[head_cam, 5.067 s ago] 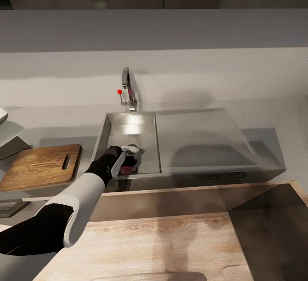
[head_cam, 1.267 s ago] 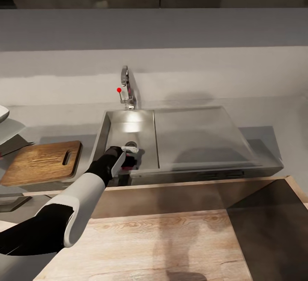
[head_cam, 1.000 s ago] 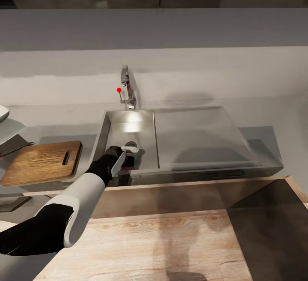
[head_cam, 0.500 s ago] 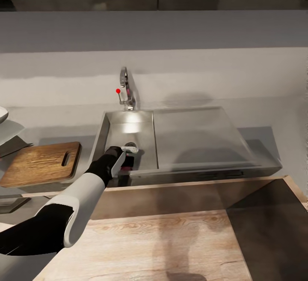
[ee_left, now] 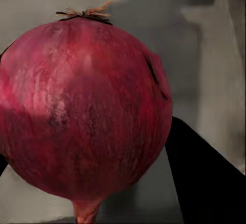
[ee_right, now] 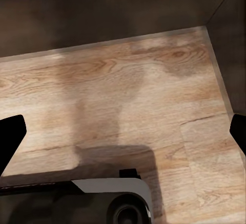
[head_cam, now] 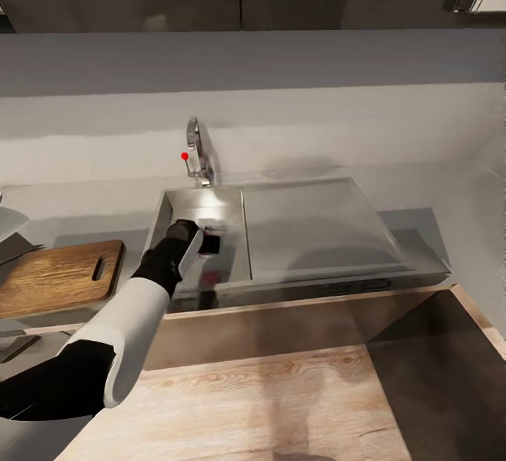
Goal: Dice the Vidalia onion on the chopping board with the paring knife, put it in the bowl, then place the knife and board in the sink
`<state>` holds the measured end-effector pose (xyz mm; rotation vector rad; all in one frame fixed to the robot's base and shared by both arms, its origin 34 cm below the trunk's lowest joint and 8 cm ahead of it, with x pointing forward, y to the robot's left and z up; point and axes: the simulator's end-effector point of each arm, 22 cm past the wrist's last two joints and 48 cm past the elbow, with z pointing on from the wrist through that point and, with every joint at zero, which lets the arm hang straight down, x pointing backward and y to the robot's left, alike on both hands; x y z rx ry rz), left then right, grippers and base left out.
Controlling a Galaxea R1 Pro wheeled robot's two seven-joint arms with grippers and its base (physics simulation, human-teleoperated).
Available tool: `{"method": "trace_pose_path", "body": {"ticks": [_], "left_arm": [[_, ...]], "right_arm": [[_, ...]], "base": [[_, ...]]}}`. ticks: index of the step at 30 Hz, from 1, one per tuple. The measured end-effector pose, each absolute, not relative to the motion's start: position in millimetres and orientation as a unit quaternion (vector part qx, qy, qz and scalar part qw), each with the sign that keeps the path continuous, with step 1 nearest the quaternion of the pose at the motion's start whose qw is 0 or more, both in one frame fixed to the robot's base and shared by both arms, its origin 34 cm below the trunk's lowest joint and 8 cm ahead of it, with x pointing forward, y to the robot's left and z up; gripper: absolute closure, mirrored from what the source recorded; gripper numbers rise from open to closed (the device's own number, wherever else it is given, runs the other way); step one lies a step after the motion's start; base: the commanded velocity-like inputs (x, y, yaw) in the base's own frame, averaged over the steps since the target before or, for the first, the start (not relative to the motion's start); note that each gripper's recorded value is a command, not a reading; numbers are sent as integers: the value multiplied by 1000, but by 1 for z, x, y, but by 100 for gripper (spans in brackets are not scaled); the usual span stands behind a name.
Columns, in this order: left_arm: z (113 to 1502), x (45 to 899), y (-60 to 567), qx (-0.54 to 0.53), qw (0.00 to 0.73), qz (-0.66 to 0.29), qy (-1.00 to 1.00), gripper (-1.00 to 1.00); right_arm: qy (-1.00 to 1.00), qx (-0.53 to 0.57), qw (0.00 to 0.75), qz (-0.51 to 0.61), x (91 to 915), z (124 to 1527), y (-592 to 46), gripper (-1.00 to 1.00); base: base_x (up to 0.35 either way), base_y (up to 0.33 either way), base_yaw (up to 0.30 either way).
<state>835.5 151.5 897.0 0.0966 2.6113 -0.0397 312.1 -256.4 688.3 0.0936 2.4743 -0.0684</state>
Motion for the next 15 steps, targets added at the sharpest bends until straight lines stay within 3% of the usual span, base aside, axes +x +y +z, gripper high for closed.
{"method": "trace_pose_path", "body": {"ticks": [11, 15], "left_arm": [[1010, 818, 150, 21, 390, -52, 919, 100], [1025, 794, 152, 13, 418, -62, 906, 100]], "right_arm": [[941, 36, 334, -25, 317, 692, -256, -100], [940, 36, 337, -26, 319, 693, -256, -100]], "base": [[0, 0, -94], [-22, 41, 49]]}}
